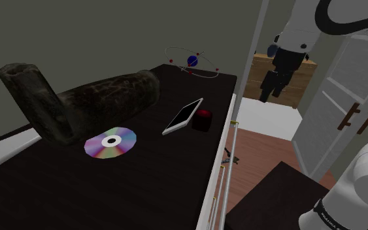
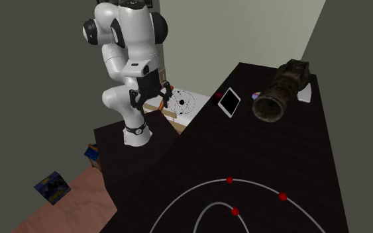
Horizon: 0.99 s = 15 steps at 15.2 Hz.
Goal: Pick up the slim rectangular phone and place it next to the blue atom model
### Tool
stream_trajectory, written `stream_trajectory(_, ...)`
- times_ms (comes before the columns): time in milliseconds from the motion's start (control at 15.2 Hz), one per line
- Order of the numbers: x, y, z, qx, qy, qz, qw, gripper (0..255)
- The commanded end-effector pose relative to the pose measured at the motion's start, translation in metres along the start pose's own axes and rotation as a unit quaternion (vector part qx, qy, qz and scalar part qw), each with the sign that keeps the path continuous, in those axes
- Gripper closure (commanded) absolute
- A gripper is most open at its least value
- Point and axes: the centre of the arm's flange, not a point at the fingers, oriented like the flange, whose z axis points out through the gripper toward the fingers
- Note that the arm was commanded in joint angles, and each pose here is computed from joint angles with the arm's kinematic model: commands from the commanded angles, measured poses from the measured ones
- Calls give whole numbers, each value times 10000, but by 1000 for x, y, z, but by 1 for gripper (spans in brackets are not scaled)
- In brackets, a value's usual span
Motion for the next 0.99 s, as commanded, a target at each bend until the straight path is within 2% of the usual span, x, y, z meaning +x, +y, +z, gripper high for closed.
stream_trajectory(0, 0, 0, 0, 0, 0, 0, 10000, 0)
stream_trajectory(198, -17, -22, 12, 510, 278, 681, 9960, 0)
stream_trajectory(330, -27, -39, 19, 848, 462, 1132, 9889, 0)
stream_trajectory(462, -34, -57, 25, 1182, 645, 1580, 9782, 0)
stream_trajectory(660, -42, -85, 32, 1676, 914, 2239, 9557, 0)
stream_trajectory(792, -45, -105, 36, 1998, 1090, 2670, 9364, 0)
stream_trajectory(924, -46, -125, 38, 2313, 1262, 3090, 9138, 0)
